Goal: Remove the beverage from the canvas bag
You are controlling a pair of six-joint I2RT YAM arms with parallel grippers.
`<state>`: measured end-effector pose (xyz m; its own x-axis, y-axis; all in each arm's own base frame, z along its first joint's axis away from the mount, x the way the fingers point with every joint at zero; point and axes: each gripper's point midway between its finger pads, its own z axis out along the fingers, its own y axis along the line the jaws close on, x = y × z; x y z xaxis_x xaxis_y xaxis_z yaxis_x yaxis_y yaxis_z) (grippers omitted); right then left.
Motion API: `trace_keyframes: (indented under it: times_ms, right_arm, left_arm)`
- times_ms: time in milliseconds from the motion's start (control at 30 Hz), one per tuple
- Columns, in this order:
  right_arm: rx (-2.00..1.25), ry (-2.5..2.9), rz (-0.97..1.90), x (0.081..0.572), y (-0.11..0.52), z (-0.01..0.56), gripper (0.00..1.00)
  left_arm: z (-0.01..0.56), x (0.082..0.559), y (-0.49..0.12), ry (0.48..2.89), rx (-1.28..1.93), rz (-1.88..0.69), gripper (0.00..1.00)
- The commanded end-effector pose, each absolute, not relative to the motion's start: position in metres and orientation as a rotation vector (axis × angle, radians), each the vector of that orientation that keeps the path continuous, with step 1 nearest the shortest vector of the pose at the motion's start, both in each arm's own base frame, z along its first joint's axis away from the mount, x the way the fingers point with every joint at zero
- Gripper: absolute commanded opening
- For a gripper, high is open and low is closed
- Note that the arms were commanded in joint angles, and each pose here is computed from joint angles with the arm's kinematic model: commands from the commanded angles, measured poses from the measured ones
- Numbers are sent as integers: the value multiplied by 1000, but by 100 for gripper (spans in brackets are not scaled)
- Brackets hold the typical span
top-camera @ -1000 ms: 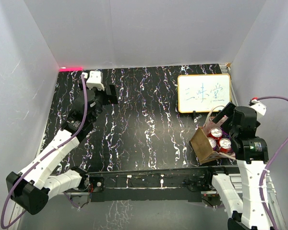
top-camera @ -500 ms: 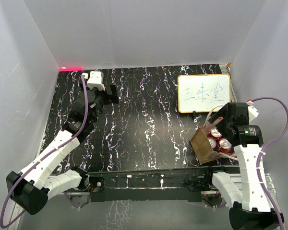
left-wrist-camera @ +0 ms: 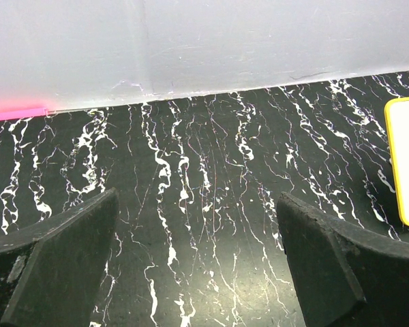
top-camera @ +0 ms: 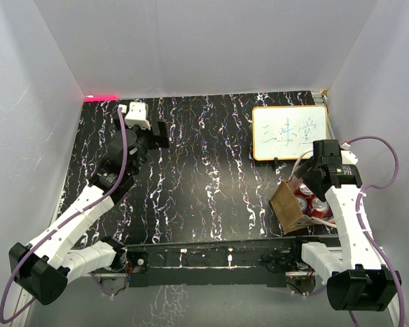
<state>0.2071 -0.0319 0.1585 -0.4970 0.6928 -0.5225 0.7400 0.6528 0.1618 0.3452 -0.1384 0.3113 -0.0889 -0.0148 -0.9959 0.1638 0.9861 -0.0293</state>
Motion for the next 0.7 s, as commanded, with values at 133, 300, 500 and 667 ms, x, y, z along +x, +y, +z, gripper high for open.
trace_keyframes:
  times_ms: [133,300,500,667]
  right_arm:
    - [1277,2204,-6,226,-25,160,76]
    - [1421,2153,-36,224,-28,153,78]
    - [1487,2134,-143,222,-39,143,80]
    - [1527,2138,-158,223,-39,136,80]
  left_arm:
    - [323,344,-136,1608,98,-141,97]
    - [323,344,-137,1607,103,-137,97]
    - [323,343,-136,1602,104,-131,97]
    - [324,343,-136,1599,104,-132,97]
